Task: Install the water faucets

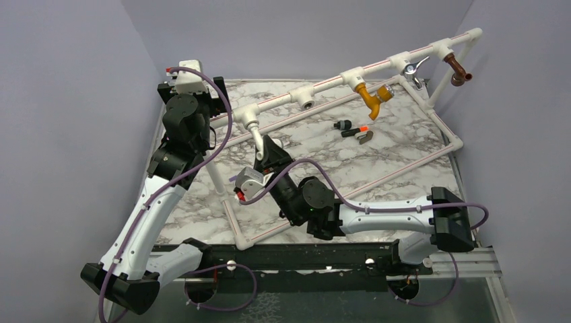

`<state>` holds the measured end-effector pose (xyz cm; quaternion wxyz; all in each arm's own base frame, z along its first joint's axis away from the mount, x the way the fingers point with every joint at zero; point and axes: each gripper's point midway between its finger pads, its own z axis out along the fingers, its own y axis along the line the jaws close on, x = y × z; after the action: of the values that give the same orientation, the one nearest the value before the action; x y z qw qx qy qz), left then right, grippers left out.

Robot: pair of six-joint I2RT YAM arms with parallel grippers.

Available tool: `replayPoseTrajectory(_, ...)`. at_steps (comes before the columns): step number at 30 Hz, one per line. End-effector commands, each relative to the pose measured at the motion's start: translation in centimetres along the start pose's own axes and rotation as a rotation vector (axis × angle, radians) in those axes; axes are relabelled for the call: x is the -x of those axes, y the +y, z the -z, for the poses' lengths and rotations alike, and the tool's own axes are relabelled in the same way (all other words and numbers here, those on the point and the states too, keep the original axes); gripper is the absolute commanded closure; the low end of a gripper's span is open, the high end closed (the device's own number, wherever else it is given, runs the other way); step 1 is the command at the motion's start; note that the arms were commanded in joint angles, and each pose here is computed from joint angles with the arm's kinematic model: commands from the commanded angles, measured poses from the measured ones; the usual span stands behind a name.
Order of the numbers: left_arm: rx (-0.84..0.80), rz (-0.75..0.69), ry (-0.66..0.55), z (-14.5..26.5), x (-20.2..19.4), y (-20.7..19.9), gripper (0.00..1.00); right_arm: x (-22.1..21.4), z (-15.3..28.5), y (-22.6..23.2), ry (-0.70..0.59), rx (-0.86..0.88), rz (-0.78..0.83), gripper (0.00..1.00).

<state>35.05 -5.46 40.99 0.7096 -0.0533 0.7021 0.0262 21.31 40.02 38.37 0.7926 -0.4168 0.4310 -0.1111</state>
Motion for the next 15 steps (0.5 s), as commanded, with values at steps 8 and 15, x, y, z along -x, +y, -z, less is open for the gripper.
replayPoseTrajectory(8,-0.017,0.006,0.000,0.3,0.3,-0.2,0.01,0.6,0.3,-3.4,-0.031,-0.248,-0.660,1.00)
replayPoseTrajectory(15,-0.017,0.006,-0.001,0.3,0.3,-0.1,0.01,0.4,0.4,-2.9,-0.052,-0.299,-0.912,0.99)
